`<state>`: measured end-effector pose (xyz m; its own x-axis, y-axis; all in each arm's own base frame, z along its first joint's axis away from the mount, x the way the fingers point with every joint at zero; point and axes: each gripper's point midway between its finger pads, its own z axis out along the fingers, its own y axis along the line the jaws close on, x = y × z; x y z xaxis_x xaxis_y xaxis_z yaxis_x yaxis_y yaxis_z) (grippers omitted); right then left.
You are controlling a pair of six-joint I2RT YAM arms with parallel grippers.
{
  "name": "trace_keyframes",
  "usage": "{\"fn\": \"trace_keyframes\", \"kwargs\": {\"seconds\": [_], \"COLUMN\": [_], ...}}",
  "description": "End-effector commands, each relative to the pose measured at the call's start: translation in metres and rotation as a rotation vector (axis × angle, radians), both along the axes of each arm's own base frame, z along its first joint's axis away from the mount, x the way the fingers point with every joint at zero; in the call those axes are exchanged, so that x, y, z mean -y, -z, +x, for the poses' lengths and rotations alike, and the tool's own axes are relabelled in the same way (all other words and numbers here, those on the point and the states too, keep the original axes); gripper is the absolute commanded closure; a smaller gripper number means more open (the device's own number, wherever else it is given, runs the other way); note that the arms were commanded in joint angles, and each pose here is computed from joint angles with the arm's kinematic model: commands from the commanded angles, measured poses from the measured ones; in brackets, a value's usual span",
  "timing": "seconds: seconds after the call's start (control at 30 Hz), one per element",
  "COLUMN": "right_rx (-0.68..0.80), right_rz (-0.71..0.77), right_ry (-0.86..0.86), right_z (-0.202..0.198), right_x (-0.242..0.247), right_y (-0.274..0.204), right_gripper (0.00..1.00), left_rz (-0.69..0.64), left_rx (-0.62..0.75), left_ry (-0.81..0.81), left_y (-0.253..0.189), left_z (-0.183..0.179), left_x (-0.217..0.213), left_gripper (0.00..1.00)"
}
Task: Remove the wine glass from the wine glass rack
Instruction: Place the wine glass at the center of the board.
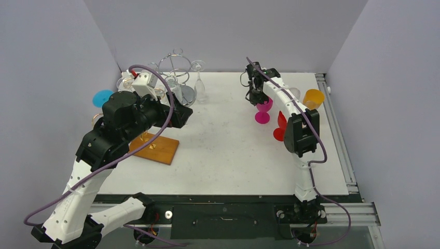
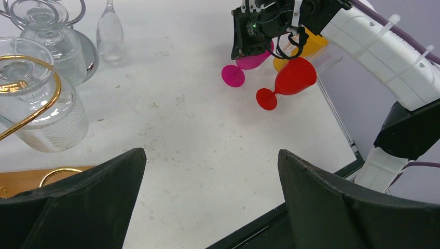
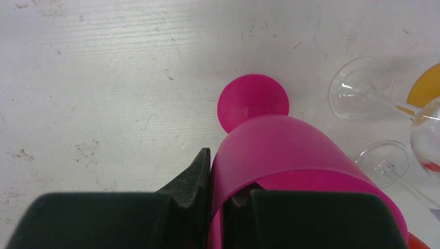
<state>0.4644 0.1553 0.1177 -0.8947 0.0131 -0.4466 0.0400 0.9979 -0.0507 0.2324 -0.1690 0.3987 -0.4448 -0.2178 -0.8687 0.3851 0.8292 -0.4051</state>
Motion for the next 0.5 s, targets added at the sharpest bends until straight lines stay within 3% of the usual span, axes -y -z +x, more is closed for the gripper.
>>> {"fn": "trace_keyframes", "kwargs": {"seconds": [0.0, 0.27, 0.47], "right_rx": [0.036, 0.069, 0.112], "right_rz": [0.014, 0.013, 0.015], "right_ry": [0.007, 0.021, 0.034], "right_z": [0.009, 0.008, 0.007], "right_x": [0.000, 0.003, 0.006], "right_y": [-0.001, -0.016, -0.042], "right_gripper": [0.97, 0.71, 0.61], "left_rz": [0.005, 0.005, -0.004], "left_rx": [0.027, 0.017, 0.022], "left_ry": [-0.025, -0.044, -0.051], "left_y": [-0.005, -0.004, -0.009], "left_z": [0.004, 0.005, 0.006], "left_x": [-0.004, -0.006, -0.006], "left_gripper": [0.04, 0.04, 0.04]}}
